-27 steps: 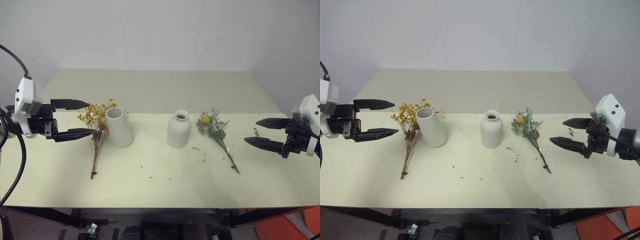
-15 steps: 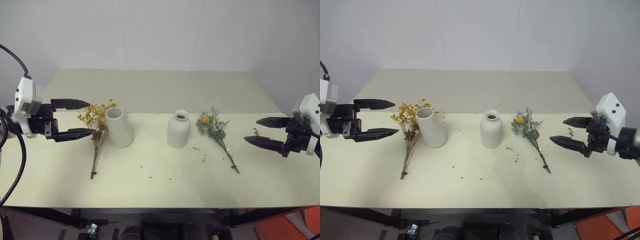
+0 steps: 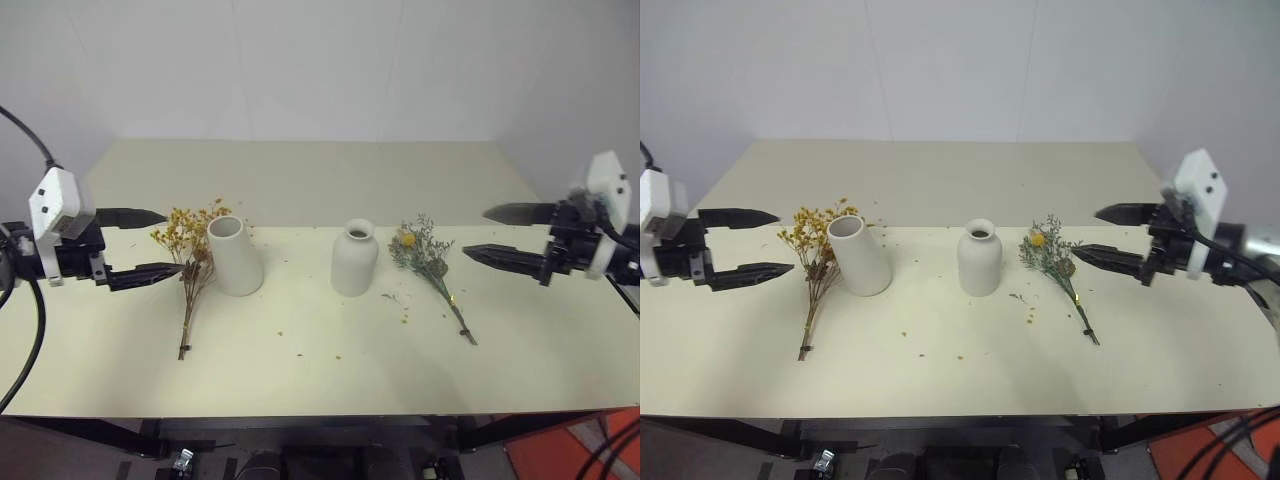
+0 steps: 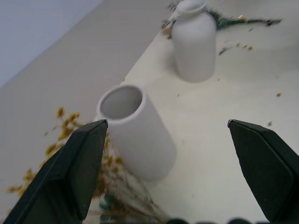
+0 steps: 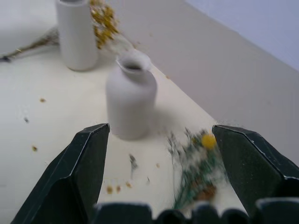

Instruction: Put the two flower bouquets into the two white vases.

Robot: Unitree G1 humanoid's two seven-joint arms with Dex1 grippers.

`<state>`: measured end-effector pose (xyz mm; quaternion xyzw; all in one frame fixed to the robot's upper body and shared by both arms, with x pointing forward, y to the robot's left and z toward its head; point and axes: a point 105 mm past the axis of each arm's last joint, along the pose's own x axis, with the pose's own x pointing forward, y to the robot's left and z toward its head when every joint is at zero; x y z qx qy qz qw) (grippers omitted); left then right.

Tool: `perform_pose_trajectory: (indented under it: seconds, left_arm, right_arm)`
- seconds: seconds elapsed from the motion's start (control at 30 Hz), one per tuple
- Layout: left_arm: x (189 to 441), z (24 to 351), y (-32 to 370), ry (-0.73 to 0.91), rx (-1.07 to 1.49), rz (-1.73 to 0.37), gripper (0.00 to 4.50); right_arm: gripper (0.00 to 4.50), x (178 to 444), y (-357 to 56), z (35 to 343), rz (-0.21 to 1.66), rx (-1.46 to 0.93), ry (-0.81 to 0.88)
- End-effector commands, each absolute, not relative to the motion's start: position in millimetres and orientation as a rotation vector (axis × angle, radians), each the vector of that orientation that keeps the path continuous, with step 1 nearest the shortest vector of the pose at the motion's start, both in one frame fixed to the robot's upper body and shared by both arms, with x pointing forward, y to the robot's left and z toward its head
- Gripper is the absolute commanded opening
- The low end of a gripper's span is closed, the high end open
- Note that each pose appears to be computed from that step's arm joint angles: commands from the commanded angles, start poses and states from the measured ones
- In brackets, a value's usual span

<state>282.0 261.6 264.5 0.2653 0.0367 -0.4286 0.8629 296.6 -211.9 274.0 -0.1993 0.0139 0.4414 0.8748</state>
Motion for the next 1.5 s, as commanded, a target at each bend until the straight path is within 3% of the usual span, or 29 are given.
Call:
perform_pose_trajectory:
  seconds: [0.03,0.3,0.43,0.73,1.07,1.4,1.5]
  left_arm:
    - [276.7,277.3,270.5,0.136,0.640,-0.740,4.48]
    - [267.1,247.9,292.2,0.657,0.546,-0.490,4.48]
    - [263.6,238.1,294.0,0.818,0.459,-0.441,4.48]
    - [293.2,217.0,286.6,0.984,0.247,-0.305,4.48]
    - [319.1,169.4,270.2,1.190,0.188,-0.271,4.48]
    - [349.8,147.1,262.0,1.199,0.209,-0.172,4.48]
    - [352.7,149.4,261.8,1.187,0.213,-0.168,3.61]
  right_arm:
    - [4.17,301.4,-192.0,289.4,1.010,-0.451,-0.056]
    - [4.17,314.8,-151.0,299.9,1.145,-0.446,-0.128]
    - [4.17,314.5,-124.8,310.0,1.230,-0.440,-0.187]
    - [4.17,305.8,-82.8,319.2,1.389,-0.456,-0.245]
    - [4.17,297.3,-47.2,312.6,1.525,-0.523,-0.273]
    - [4.17,296.5,-40.1,306.6,1.542,-0.517,-0.269]
    - [4.17,295.2,-40.6,305.4,1.541,-0.512,-0.267]
